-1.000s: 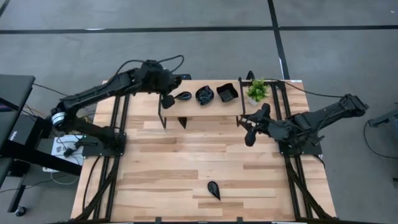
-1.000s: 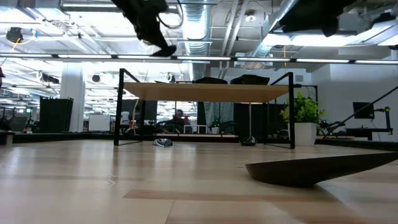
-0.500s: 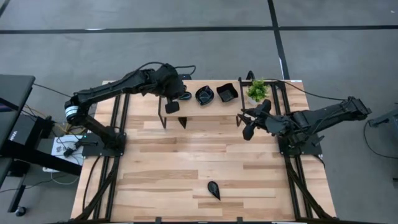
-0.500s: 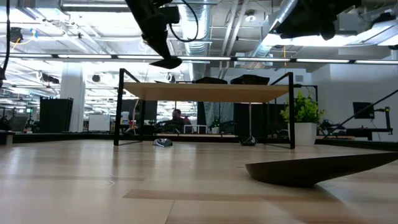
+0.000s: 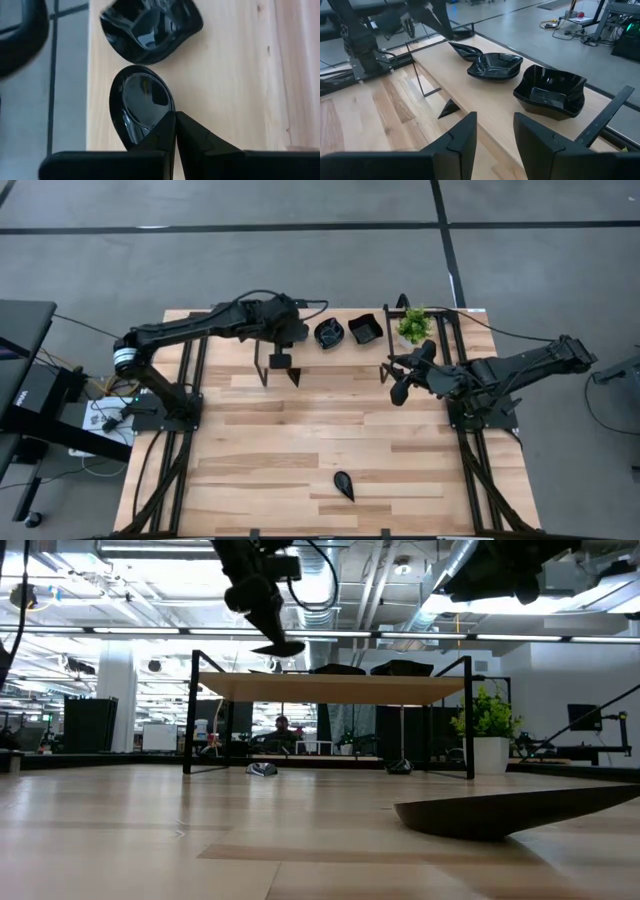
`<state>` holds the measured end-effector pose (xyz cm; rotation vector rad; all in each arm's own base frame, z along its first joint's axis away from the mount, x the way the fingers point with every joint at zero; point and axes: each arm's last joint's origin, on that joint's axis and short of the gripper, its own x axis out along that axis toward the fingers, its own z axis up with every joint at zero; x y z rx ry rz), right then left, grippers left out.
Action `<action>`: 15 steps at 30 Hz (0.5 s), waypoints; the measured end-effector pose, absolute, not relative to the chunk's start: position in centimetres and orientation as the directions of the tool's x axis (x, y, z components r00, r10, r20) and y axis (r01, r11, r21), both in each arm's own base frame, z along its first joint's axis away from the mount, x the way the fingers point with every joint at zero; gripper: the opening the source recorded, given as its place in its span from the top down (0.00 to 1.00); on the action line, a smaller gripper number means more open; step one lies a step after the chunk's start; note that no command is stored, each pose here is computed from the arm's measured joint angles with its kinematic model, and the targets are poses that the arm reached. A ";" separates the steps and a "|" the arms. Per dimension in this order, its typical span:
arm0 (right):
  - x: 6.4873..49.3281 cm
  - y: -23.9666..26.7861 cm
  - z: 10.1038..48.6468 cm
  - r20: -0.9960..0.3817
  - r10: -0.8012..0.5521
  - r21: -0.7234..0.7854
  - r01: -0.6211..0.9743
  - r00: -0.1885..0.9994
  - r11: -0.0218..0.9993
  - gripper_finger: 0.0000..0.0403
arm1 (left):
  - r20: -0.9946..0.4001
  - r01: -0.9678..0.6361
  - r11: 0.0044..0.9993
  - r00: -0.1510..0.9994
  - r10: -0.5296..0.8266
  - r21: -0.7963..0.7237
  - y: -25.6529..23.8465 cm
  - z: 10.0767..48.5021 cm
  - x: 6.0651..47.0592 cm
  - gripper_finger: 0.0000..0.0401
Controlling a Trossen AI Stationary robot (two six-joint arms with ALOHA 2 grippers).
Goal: Pick & Place Mini shaped plates
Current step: Stack the black drop shaped plate on the black drop shaped plate on the shelf
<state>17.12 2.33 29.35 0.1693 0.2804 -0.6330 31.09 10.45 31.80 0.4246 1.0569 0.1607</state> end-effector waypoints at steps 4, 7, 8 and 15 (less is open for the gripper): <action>17.1 2.3 29.3 -0.311 -0.558 0.068 0.603 0.770 0.795 0.69 | -0.826 0.106 0.905 0.464 0.321 0.412 10.7 30.8 31.7 0.95; 17.0 2.3 29.2 -0.322 -0.559 0.054 0.604 0.764 0.795 0.69 | -0.824 0.103 0.905 0.466 0.322 0.412 10.9 30.7 31.8 0.95; 17.0 2.3 29.1 -0.327 -0.557 0.049 0.602 0.764 0.797 0.69 | -0.825 0.104 0.905 0.465 0.322 0.412 11.0 30.7 31.8 0.95; 17.0 2.4 29.0 -0.347 -0.523 0.055 0.574 0.778 0.817 0.69 | -0.820 0.077 0.903 0.456 0.346 0.424 12.3 30.8 31.4 0.95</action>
